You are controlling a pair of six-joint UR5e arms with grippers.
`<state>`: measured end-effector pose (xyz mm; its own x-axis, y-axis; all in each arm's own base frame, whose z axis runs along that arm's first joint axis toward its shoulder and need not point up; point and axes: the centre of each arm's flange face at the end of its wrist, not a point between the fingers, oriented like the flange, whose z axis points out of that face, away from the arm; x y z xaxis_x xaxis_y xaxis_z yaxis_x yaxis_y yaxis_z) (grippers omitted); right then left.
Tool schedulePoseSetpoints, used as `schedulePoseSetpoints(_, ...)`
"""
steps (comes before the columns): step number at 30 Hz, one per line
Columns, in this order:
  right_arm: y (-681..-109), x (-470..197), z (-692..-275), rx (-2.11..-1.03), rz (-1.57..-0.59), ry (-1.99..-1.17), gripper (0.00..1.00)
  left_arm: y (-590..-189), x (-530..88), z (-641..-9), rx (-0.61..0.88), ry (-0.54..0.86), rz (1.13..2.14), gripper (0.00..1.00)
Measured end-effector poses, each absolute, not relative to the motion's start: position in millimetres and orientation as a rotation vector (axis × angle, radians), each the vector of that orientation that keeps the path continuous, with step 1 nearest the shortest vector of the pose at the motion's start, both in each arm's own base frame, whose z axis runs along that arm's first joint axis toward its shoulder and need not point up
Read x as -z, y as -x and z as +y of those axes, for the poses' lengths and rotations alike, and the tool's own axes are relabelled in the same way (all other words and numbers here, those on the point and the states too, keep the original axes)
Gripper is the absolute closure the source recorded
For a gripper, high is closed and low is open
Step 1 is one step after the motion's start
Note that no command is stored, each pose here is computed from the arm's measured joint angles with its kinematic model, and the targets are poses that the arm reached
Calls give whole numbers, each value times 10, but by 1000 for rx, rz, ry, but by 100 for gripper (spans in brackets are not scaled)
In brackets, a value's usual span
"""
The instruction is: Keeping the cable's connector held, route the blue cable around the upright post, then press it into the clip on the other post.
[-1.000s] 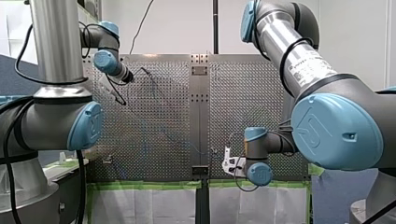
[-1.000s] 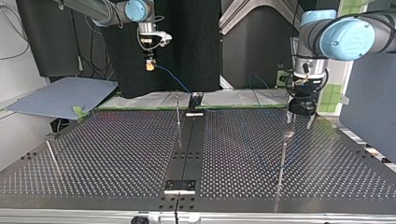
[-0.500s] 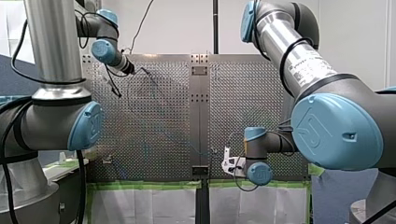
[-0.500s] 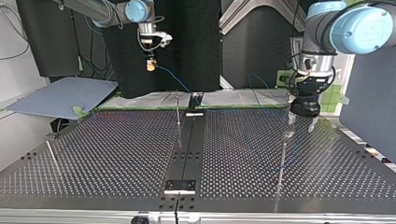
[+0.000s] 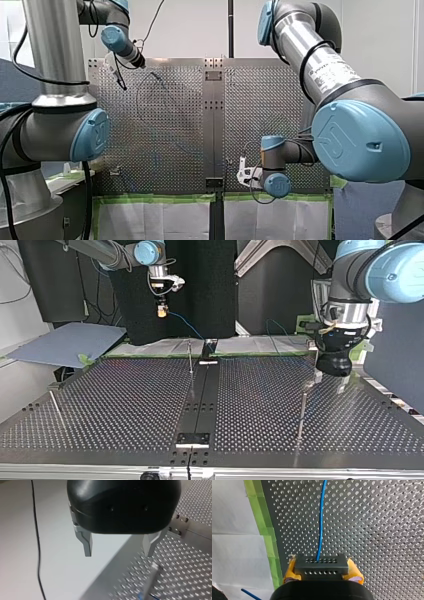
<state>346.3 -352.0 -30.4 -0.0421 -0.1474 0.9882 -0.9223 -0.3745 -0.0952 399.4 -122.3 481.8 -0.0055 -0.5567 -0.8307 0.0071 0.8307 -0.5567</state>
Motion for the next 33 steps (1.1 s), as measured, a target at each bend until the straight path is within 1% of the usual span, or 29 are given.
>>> schedulePoseSetpoints(3,-3466,302,-3524,-1483,-1154,-1568,100,-3976,-4940,-1246,441,437,1526,1)
schedulePoseSetpoints(10,-3474,302,-3528,-1483,-1151,-1575,100,-3938,-5016,-1296,372,408,1569,1)
schedulePoseSetpoints(28,-3485,306,-3519,-1485,-1142,-1589,100,-3830,-4950,-1300,108,349,1633,1)
schedulePoseSetpoints(33,-3496,305,-3514,-1489,-1138,-1594,100,-3819,-4909,-1316,44,314,1660,1)
